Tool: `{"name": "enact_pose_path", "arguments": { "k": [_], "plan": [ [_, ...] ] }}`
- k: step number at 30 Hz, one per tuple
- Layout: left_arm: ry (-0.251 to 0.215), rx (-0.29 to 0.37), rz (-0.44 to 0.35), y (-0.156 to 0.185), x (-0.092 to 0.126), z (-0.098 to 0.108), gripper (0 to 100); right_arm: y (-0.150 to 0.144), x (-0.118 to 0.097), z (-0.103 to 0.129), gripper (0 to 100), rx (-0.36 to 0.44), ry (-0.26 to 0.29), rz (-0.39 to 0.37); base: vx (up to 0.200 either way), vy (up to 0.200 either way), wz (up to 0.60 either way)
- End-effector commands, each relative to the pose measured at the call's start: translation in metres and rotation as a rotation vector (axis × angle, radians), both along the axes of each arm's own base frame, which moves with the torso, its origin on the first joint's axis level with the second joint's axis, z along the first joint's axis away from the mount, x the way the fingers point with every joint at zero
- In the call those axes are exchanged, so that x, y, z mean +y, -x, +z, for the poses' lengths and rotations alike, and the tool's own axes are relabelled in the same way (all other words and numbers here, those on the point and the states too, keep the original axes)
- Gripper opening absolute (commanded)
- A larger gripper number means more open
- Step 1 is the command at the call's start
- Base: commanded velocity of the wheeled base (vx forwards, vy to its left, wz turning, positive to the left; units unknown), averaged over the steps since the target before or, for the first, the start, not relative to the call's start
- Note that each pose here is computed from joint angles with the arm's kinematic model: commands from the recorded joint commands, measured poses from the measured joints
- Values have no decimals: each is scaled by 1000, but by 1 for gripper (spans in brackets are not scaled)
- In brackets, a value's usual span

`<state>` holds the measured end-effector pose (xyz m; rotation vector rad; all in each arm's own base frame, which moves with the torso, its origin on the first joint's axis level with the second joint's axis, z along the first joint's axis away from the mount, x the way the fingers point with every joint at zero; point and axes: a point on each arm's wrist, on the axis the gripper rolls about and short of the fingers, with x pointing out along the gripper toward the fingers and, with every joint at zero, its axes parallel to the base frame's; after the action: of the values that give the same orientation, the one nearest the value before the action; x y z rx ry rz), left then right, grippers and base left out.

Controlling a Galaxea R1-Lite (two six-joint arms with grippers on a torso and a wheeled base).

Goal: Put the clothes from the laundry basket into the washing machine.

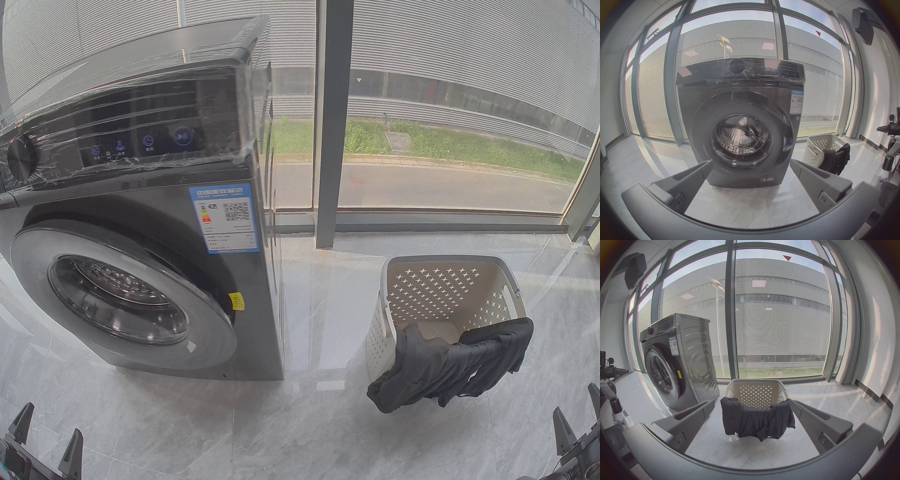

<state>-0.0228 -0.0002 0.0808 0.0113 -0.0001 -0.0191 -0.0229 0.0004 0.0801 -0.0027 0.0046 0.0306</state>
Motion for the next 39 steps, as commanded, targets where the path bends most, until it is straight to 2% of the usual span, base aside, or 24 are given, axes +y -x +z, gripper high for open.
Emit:
{"name": "enact_pose_path", "arguments": {
  "k": [1,39],
  "plan": [
    [-3,-3,4,0,0,-4,100,0,0,-5,100,0,-1,2,0,200,0],
    [-1,-3,4,0,0,-4,100,0,0,-5,100,0,0,2,0,200,0]
  ]
}}
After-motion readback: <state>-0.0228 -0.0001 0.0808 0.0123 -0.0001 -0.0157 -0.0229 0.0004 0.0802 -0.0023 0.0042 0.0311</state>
